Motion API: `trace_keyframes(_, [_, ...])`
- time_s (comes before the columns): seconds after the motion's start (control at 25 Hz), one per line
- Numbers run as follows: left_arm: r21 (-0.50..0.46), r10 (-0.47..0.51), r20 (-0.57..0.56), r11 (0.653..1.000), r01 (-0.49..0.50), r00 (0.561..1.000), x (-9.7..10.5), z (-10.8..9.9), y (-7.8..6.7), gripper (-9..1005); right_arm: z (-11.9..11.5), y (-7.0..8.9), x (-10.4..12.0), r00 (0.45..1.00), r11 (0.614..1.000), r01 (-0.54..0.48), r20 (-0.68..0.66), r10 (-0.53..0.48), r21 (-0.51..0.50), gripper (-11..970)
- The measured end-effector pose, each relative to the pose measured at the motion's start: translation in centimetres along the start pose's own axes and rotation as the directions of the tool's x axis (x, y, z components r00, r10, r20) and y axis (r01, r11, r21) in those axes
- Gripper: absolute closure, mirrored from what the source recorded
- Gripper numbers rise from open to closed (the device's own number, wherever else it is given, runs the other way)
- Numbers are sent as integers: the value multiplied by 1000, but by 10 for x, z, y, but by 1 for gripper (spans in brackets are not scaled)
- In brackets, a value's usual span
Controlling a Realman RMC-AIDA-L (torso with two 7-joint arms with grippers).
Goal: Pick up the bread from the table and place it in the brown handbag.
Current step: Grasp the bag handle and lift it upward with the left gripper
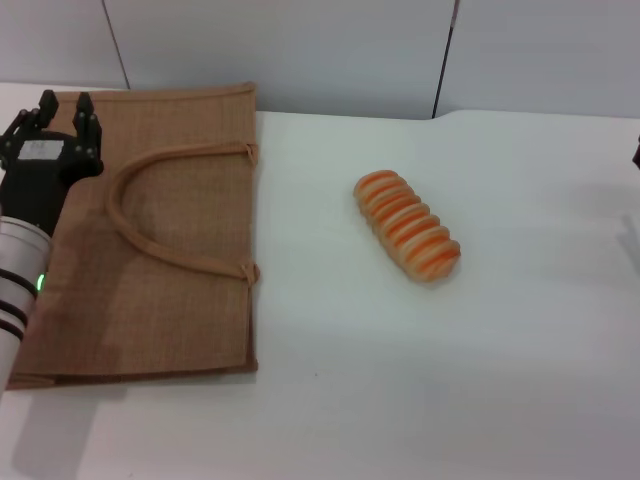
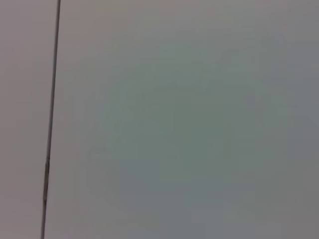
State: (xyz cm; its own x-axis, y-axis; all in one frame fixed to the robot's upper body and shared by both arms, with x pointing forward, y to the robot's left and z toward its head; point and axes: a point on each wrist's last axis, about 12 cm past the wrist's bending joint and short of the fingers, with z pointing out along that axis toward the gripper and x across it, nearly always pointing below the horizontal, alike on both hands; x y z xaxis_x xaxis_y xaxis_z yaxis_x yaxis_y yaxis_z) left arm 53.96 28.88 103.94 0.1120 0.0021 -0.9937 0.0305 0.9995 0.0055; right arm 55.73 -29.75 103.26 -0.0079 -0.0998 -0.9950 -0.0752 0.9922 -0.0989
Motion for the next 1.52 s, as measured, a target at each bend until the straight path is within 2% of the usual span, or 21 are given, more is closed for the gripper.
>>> trace_keyframes(0.12, [24,-64,-4,998,64,998,0,0,0,623,-1,-1,1,1000,1000,5,-6,-5,3,98])
trace_keyframes(0.36, [76,-86,-13,993,87,996,0,0,-3,623,-2,-4,4,1000,1000,13,-24,-13,7,98])
trace_keyframes(0.6, [152,28,-29,988,-23,999,1,4,-12,624,-2,-4,6,999,1000,14,-38,-14,7,98])
trace_keyframes(0.72, [145,107,-34,984,-101,994,2,10,-17,624,-2,-4,6,999,1000,14,-38,-14,7,98])
trace_keyframes(0.8, [116,124,-19,986,-121,992,0,12,-17,624,-1,-4,5,999,1000,13,-35,-13,5,98])
trace_keyframes(1.0, [98,81,-12,992,-79,997,-3,14,-16,624,-1,-4,5,999,1000,14,-35,-14,4,98])
trace_keyframes(1.2, [109,-64,-29,992,67,997,-6,17,-8,624,-1,-4,5,999,1000,15,-37,-14,5,98])
trace_keyframes(1.36, [197,-178,-32,964,181,983,-15,23,-3,624,-1,-4,6,999,1000,15,-41,-14,5,98])
trace_keyframes(1.52, [332,-159,-13,931,154,987,-24,28,-6,624,2,-3,6,998,1000,15,-55,-15,0,98])
